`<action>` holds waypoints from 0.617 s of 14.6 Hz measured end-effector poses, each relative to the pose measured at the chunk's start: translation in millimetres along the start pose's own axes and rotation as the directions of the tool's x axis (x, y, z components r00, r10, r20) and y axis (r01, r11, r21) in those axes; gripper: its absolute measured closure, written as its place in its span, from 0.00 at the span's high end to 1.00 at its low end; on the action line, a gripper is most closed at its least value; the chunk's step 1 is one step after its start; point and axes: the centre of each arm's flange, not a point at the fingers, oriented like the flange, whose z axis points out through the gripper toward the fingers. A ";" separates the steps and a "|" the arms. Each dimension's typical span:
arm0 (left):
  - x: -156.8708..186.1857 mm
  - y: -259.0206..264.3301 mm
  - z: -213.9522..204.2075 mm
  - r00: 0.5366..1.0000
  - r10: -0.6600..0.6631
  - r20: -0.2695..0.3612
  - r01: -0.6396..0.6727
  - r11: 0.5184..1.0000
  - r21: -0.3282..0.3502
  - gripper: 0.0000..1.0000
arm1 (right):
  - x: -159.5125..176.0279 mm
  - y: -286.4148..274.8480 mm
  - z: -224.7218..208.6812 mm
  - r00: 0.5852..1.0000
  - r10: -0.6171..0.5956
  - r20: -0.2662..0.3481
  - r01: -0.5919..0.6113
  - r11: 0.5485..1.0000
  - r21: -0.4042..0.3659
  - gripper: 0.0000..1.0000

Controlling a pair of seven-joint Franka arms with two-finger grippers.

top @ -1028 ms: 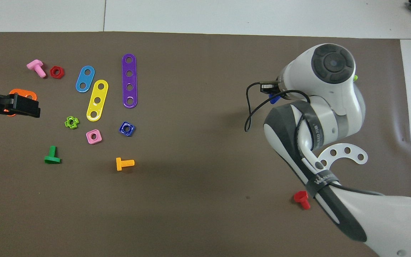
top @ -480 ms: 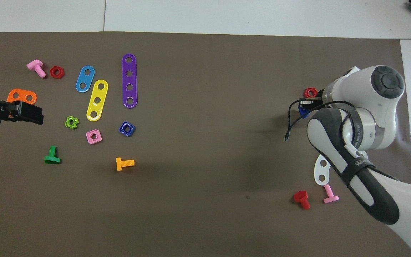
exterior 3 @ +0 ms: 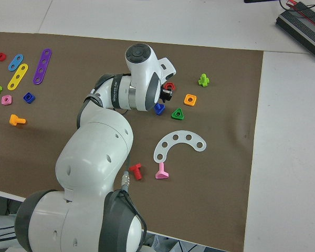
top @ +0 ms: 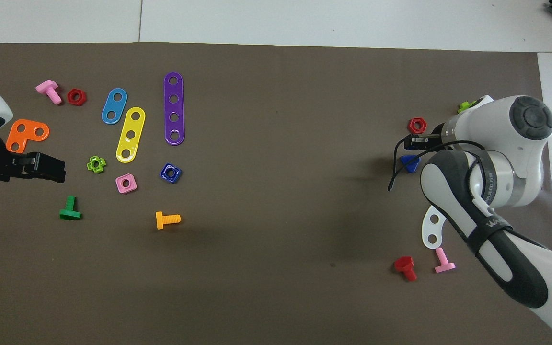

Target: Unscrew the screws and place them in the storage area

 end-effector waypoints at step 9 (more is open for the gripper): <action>3.4 -0.3 -11.7 0.997 -0.001 -0.073 0.001 1.000 0.001 1.00 | -6.8 47.3 -231.5 0.997 0.071 0.013 -0.070 0.996 -0.064 1.00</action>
